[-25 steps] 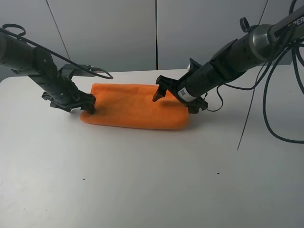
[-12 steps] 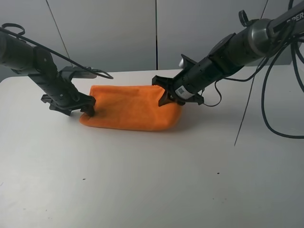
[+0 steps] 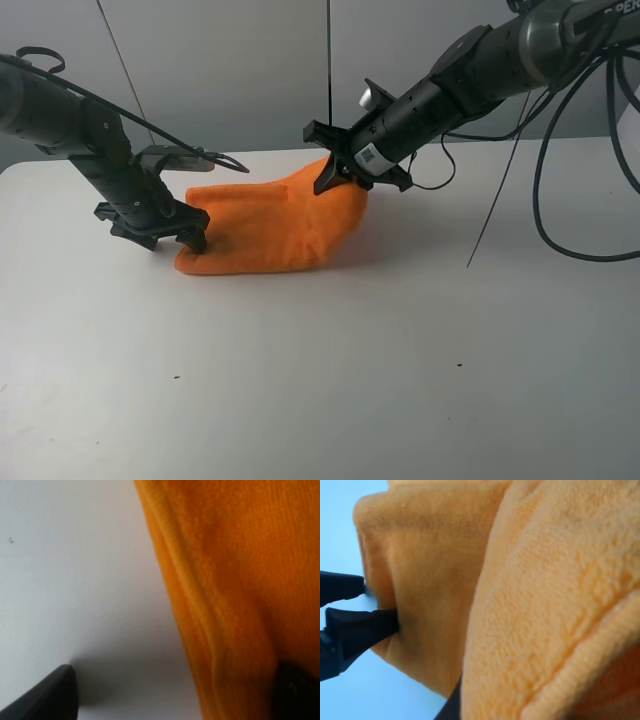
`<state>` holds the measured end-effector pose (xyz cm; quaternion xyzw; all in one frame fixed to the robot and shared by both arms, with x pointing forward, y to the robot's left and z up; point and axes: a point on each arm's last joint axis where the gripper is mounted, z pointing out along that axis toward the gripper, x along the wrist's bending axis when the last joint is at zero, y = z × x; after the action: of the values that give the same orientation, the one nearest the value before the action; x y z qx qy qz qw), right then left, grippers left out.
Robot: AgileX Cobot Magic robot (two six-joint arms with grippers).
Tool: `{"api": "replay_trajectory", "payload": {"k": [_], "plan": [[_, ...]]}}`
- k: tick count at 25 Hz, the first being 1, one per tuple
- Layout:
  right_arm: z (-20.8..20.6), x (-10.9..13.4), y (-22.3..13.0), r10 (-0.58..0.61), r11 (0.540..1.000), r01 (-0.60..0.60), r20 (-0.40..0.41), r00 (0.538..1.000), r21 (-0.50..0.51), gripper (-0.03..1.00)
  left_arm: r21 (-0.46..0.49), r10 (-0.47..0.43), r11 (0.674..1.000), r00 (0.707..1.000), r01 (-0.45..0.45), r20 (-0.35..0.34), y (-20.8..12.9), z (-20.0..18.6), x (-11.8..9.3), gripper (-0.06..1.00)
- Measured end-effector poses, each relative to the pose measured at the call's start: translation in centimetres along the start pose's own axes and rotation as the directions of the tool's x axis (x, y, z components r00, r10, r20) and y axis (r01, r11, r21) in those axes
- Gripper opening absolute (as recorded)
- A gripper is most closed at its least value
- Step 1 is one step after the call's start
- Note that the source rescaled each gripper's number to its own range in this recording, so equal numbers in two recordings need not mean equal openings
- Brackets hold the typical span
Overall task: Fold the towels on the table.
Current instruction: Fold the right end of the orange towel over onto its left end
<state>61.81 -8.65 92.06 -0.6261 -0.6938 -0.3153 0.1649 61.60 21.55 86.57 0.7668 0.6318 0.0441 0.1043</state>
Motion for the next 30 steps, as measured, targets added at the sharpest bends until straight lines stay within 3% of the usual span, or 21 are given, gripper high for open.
{"api": "replay_trajectory", "payload": {"k": [5,13,21,30], "plan": [[1.0,2.6,-0.5,-0.039,0.999,0.039,-0.034,0.999,-0.006,0.08,0.000,0.000,1.000,1.000,0.000,0.000,0.0,0.0,0.0,1.00],[2.7,4.7,-0.5,-0.062,0.996,0.059,-0.040,0.997,-0.073,0.08,0.001,0.014,1.000,1.000,-0.014,-0.007,0.0,0.0,0.0,1.00],[6.3,6.1,0.2,-0.022,1.000,0.023,-0.154,0.988,0.007,0.08,0.001,0.014,1.000,1.000,-0.014,-0.008,0.0,0.0,0.0,1.00],[8.3,7.1,0.0,-0.041,0.998,0.048,-0.202,0.979,0.031,0.08,0.000,0.007,1.000,1.000,-0.007,-0.008,0.0,-0.1,0.0,1.00]]}}
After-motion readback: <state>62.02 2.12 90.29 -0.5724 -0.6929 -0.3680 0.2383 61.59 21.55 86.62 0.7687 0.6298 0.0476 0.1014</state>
